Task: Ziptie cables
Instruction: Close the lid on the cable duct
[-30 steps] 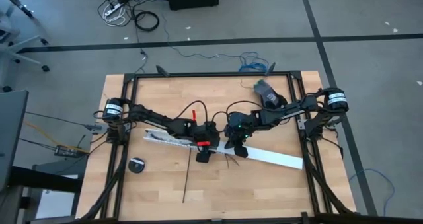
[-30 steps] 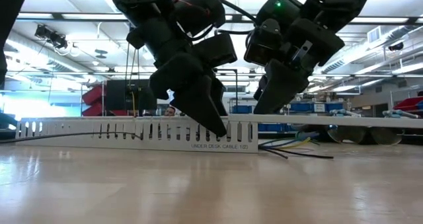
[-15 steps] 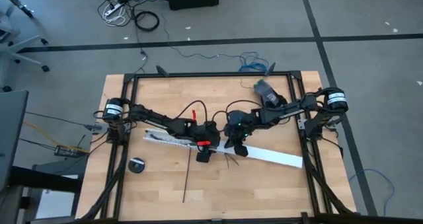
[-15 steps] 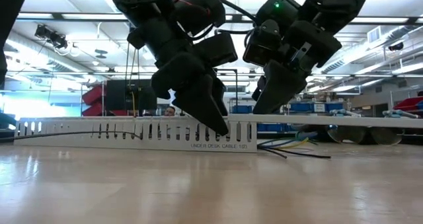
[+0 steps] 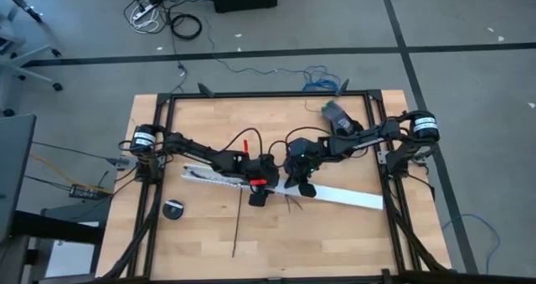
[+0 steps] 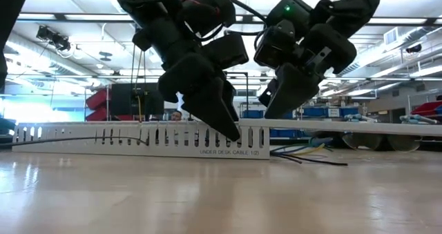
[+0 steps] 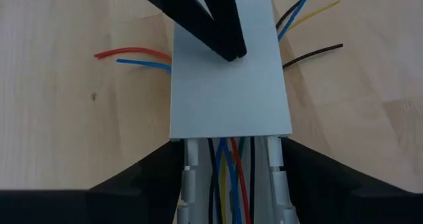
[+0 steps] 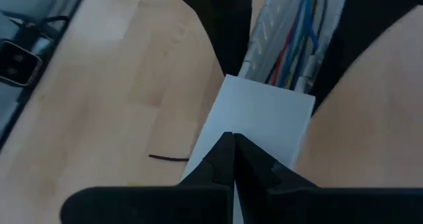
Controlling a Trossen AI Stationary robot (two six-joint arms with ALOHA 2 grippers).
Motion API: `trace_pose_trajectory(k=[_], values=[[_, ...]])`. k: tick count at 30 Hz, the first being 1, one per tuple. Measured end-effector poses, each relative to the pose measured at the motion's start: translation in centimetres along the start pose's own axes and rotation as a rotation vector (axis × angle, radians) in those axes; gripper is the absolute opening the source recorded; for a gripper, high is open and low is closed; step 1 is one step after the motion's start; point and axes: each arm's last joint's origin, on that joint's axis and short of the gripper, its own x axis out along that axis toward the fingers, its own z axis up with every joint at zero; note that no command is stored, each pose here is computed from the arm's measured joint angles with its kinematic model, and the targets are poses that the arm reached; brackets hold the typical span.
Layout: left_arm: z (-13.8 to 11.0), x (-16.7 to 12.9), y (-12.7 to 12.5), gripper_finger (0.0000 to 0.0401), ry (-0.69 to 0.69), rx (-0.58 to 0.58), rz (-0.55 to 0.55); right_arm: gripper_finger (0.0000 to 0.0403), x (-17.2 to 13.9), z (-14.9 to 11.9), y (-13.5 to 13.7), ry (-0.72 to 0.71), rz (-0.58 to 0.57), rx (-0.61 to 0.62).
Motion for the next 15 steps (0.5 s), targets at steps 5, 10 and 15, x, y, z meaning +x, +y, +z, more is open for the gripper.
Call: trace_pose_trajectory(k=[5,10,15], values=[[-0.1,-0.1,-0.1,0.0225,0.009,0.002,-0.009,0.0,1.7,-0.1,-0.8,0.035,0.075,0.032],[0.0,0.0,-0.3,0.0225,0.01,-0.001,-0.006,0.0,1.6,0.8,-0.7,0.026,0.057,0.006],[0.0,0.0,-0.4,0.0225,0.004,0.009,0.001,0.0,1.4,1.0,-0.8,0.044,0.043,0.011]])
